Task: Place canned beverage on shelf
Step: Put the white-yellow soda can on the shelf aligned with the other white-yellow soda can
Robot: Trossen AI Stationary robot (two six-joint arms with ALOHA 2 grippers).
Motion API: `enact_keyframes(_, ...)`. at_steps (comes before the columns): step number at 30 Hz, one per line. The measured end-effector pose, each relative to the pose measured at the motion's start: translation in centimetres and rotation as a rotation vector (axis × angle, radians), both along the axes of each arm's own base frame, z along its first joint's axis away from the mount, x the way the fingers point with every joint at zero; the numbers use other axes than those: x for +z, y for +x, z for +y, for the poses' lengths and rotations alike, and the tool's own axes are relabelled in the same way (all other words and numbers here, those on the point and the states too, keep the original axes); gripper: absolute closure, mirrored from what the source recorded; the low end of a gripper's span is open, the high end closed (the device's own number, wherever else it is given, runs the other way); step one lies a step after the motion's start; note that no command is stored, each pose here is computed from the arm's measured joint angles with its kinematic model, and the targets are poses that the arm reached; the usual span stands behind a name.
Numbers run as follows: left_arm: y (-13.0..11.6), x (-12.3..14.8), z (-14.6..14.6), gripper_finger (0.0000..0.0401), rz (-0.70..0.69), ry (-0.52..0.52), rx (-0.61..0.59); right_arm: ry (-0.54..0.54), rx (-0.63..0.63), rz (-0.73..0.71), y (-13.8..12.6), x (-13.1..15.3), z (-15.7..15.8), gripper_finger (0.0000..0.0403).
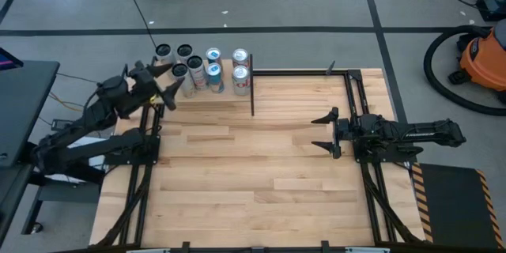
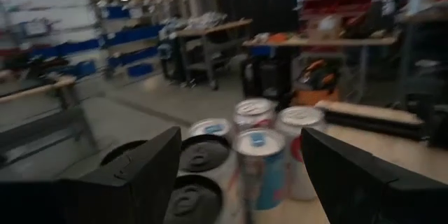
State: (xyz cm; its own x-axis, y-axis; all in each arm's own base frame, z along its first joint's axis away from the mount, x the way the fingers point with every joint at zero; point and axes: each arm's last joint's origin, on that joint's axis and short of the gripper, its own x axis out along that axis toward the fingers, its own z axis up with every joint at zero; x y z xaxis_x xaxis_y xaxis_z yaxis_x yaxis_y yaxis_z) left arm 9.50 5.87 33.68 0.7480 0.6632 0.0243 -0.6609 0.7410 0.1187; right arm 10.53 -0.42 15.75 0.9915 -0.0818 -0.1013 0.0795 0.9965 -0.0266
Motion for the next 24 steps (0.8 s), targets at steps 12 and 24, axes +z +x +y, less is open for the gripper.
enact_keyframes(12, 0.8, 1.3, 1.0, 0.0104, 0.137, -0.078, 0.160, 0.000, 0.000, 0.000, 0.0, 0.0, 0.0, 0.0020)
enact_keyframes(24, 1.5, 1.3, 1.6, 0.0104, 0.062, -0.143, 0.185, 0.000, 0.000, 0.000, 0.0, 0.0, 0.0, 0.0020)
